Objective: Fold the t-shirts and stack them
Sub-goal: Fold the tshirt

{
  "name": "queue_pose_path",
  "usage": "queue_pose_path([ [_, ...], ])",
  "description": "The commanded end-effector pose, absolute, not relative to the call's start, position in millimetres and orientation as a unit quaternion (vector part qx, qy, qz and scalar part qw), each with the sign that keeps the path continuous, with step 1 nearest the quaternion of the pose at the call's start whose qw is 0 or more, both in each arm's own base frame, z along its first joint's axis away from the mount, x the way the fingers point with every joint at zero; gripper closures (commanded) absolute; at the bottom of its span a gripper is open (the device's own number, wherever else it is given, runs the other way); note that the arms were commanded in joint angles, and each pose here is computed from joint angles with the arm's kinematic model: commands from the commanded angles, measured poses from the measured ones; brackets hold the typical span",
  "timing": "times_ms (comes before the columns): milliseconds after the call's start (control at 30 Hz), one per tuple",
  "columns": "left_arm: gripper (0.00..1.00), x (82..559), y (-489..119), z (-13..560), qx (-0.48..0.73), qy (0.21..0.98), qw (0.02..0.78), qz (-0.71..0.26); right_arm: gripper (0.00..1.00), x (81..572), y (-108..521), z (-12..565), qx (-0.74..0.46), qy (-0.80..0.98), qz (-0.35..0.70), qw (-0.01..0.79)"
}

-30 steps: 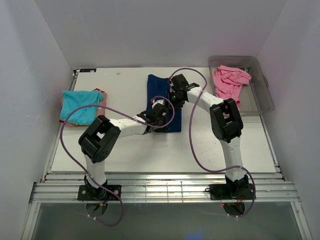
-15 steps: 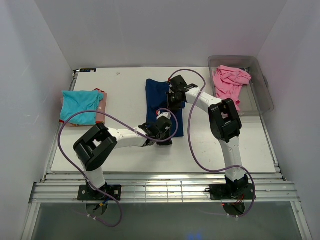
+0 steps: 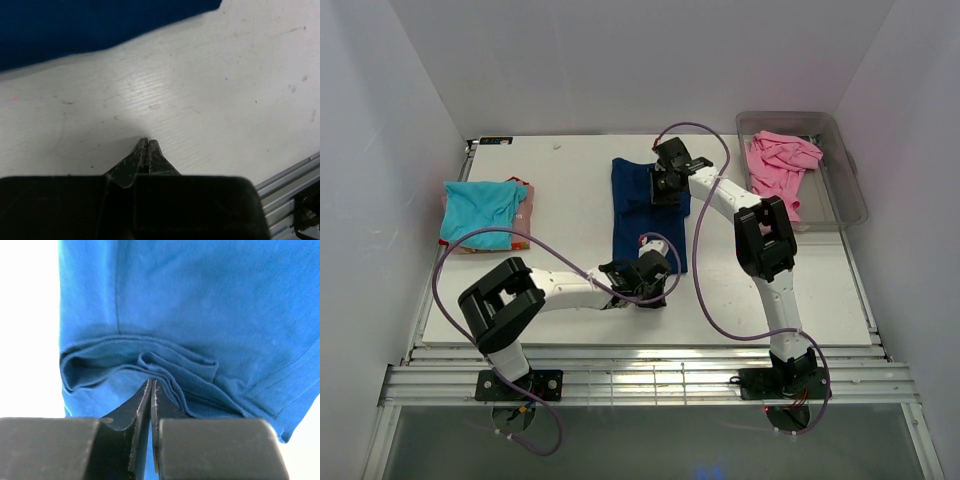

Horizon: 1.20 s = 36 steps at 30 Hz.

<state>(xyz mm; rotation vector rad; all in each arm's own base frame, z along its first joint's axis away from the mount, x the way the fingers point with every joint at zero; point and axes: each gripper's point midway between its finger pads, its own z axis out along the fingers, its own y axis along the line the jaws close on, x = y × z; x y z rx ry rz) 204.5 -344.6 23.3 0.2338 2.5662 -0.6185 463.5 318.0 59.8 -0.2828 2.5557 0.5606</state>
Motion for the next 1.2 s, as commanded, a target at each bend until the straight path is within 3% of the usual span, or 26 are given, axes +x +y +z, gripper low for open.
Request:
queue_pose_path([
  [0,1.0,241.3,-331.6,69.6,0.062,0.921,0.334,-0.192,0.92,481.4,320.5,80.1,-0.103,0.931,0.202,0.286],
  [267,1.0,330.7,-278.9,123.3,-0.031,0.896,0.412,-0.163,0.92,502.7,307.2,119.7,-0.078,0.917,0.171,0.351],
  [467,1.0,353.5,-230.6,135.1,-0.063,0.887,0.433,-0.148,0.92,489.8,293.2,184.2,-0.079,0.888,0.184,0.415],
  [633,1.0,344.3,-227.9,123.7,-0.059,0.893,0.414,-0.169,0.91,444.3,282.1,161.7,-0.086,0.911,0.193,0.354],
  [767,1.0,329.9,-228.0,111.7,-0.069,0.899,0.39,-0.185,0.78,397.1,270.6,136.8,-0.088,0.927,0.207,0.3],
  [800,0.81,327.5,-227.6,109.3,-0.072,0.9,0.387,-0.187,0.75,388.4,267.2,142.1,-0.089,0.925,0.212,0.302],
  [867,0.56,317.4,-226.7,101.1,-0.075,0.904,0.373,-0.196,0.54,364.5,258.6,127.5,-0.093,0.93,0.217,0.283],
  [900,0.44,314.3,-227.7,99.3,-0.074,0.904,0.37,-0.203,0.48,357.6,256.6,123.4,-0.096,0.93,0.219,0.278],
  [933,0.25,313.3,-229.3,99.2,-0.073,0.902,0.37,-0.21,0.44,349.9,255.8,118.8,-0.098,0.932,0.223,0.27],
  [967,0.2,308.0,-228.7,94.1,-0.072,0.904,0.364,-0.214,0.32,336.0,253.7,106.6,-0.101,0.936,0.229,0.248],
  [1033,0.06,306.8,-229.4,92.1,-0.074,0.902,0.363,-0.222,0.29,325.9,253.0,102.0,-0.101,0.936,0.24,0.239],
  [1167,0.05,305.1,-231.1,82.7,-0.075,0.902,0.355,-0.232,0.29,311.6,252.5,84.8,-0.087,0.937,0.256,0.22],
])
